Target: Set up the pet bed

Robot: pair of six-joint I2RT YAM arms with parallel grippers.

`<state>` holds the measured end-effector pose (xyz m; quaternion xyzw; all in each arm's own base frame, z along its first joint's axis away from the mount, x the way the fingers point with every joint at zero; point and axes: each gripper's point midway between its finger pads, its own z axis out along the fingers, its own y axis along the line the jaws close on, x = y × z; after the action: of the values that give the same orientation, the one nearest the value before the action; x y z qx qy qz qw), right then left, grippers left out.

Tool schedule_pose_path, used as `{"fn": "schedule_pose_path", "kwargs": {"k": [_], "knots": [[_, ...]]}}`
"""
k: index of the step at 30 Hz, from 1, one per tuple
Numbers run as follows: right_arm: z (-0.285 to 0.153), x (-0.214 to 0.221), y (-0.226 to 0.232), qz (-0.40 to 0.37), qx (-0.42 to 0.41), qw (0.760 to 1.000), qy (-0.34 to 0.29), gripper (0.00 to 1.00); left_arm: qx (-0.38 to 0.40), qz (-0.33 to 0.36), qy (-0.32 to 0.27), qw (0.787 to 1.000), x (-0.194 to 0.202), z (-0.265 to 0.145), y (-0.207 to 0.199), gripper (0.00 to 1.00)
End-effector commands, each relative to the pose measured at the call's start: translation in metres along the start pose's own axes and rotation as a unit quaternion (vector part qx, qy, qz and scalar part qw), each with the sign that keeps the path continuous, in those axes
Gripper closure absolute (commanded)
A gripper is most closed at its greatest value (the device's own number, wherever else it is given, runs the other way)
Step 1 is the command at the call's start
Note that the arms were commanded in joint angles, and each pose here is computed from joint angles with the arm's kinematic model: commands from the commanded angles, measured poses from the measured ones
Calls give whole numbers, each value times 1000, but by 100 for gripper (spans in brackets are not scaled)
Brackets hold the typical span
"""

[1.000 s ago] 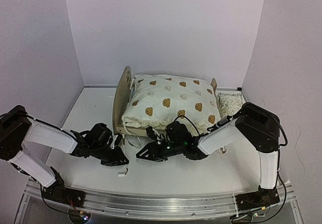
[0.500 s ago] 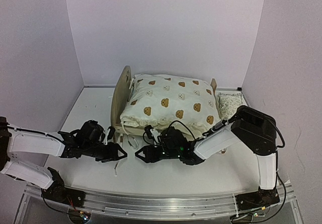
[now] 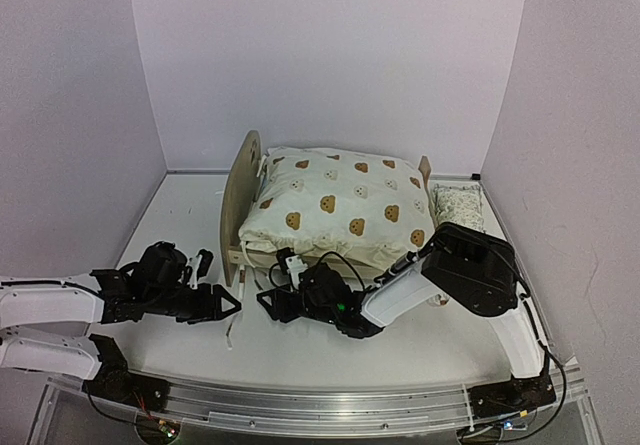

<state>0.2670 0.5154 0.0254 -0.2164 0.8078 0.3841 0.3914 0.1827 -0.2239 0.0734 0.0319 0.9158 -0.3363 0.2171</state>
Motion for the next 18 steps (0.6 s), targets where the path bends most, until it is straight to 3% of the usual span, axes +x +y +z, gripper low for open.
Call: {"fn": "schedule_pose_path", "kwargs": {"k": [1, 4, 8, 11, 18], "knots": [[14, -12, -14, -5, 38, 998, -48, 46, -19, -9, -19, 1000, 0, -8, 11, 36], [20, -10, -15, -13, 42, 998, -52, 53, -21, -10, -24, 999, 1, -12, 14, 37], [16, -7, -10, -16, 35, 998, -47, 70, -28, -13, -31, 999, 0, -16, 17, 38], [5, -5, -1, -25, 25, 999, -37, 74, -34, -16, -36, 999, -1, -17, 20, 40], [-24, 13, 19, -43, -7, 998, 51, 88, -41, -15, -31, 999, -2, -13, 20, 47]]}}
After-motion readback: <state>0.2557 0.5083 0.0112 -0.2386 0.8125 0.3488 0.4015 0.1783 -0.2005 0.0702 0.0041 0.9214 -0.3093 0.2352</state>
